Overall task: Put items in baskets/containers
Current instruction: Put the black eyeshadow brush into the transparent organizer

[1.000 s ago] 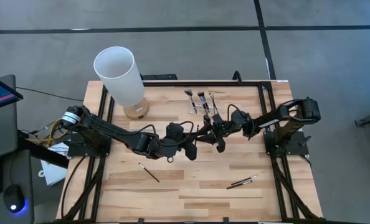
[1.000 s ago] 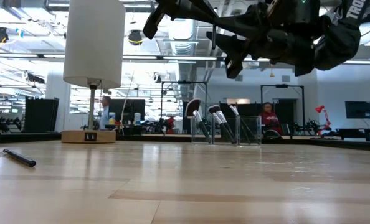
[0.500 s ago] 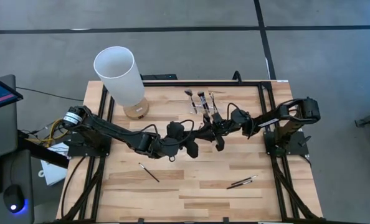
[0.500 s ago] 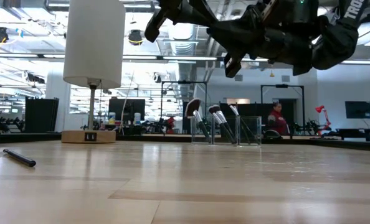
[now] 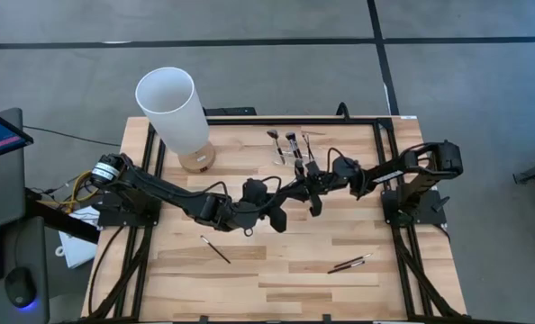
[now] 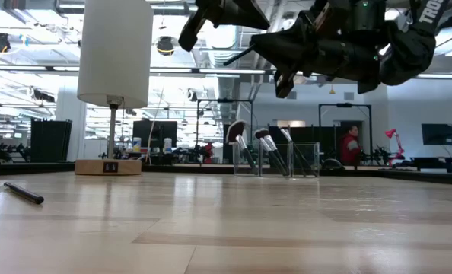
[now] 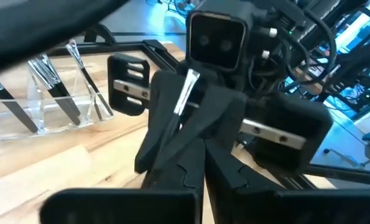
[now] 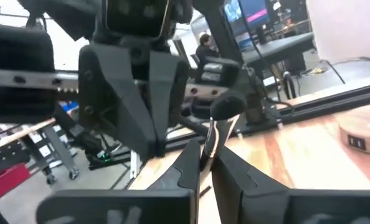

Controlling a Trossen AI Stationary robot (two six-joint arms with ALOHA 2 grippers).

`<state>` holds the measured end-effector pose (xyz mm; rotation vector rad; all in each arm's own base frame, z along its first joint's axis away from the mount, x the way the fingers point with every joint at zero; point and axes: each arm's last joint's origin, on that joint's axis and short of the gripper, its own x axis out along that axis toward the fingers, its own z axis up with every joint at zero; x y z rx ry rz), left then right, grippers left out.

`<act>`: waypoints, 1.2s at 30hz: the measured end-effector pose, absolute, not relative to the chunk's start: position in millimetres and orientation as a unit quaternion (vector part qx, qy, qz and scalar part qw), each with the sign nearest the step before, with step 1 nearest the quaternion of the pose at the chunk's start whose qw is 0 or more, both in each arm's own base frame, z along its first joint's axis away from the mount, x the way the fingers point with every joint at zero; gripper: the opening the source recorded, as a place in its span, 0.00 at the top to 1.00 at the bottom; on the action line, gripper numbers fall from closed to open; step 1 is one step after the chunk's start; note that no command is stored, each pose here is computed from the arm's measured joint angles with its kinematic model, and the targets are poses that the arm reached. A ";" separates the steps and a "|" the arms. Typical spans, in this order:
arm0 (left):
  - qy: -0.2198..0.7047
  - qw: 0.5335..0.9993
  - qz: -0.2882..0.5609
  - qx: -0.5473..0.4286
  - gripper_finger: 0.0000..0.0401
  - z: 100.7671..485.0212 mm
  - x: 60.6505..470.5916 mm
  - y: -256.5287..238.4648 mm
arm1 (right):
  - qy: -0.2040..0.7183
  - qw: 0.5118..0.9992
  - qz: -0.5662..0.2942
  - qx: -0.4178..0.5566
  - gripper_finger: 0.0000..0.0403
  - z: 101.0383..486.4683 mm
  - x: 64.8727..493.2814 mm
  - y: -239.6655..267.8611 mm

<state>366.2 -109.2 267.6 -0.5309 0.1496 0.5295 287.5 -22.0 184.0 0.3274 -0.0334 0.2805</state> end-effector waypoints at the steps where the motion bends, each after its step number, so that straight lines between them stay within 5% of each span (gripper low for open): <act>1: 0.073 0.928 0.259 -0.258 0.98 267.6 366.2 -109.1 | -0.011 0.978 0.138 0.159 0.98 182.7 287.6 -22.1; 13: 0.055 0.934 0.307 -0.175 0.98 278.0 355.4 -114.4 | 0.143 0.983 0.028 0.112 0.98 176.4 264.9 -53.9; 26: 0.042 0.919 0.347 -0.181 0.98 220.2 338.2 -100.5 | 0.198 0.952 -0.211 0.096 0.98 213.2 189.7 -112.0; 36: 0.044 0.930 0.335 -0.144 0.98 221.2 336.0 -96.6 | 0.253 0.925 -0.250 0.131 0.96 197.7 177.3 -129.6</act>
